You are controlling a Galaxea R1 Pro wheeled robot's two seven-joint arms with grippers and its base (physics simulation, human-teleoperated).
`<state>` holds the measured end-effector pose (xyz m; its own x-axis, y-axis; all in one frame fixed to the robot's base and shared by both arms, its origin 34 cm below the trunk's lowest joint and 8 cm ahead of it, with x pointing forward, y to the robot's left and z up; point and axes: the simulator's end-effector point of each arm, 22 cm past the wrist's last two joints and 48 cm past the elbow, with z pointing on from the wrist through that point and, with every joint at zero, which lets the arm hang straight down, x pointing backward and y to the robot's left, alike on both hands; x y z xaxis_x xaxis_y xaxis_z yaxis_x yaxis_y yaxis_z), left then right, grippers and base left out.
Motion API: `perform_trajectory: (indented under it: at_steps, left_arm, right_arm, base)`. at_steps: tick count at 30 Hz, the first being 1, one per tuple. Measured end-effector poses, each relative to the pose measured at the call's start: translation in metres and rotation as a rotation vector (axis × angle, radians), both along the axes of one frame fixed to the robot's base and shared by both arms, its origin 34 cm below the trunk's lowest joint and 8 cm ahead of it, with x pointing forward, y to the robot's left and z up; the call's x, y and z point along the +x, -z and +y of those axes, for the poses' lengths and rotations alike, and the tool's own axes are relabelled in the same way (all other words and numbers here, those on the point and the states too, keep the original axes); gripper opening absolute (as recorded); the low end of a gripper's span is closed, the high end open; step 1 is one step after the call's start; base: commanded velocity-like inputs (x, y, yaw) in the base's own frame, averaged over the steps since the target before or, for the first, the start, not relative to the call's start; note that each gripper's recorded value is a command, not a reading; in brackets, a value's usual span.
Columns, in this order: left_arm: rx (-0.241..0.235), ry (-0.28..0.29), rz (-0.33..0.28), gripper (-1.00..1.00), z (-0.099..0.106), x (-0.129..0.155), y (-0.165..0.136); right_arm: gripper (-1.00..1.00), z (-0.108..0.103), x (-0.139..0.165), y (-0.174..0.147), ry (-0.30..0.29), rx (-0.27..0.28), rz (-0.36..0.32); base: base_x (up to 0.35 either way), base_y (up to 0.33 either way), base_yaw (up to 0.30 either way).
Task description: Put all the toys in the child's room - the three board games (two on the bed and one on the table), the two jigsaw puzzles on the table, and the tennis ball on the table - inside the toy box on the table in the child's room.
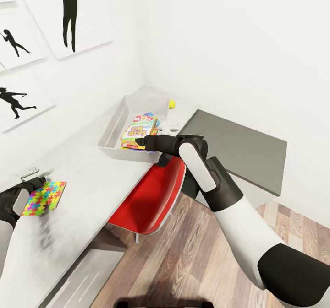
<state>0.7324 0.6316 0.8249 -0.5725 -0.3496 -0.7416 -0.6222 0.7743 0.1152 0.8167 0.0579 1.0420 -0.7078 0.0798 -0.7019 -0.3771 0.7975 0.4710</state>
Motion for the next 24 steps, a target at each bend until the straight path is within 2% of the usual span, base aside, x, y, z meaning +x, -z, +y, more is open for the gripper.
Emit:
perform_trajectory:
  at_steps: [24]
  left_arm:
    - [0.001,0.002,0.014,1.0,0.0007,-0.0023,0.0071]
  right_arm:
    - [1.0,-0.0001,0.0006,0.0082,0.001,0.001,0.011]
  base:
    - [0.0,0.0,0.0]
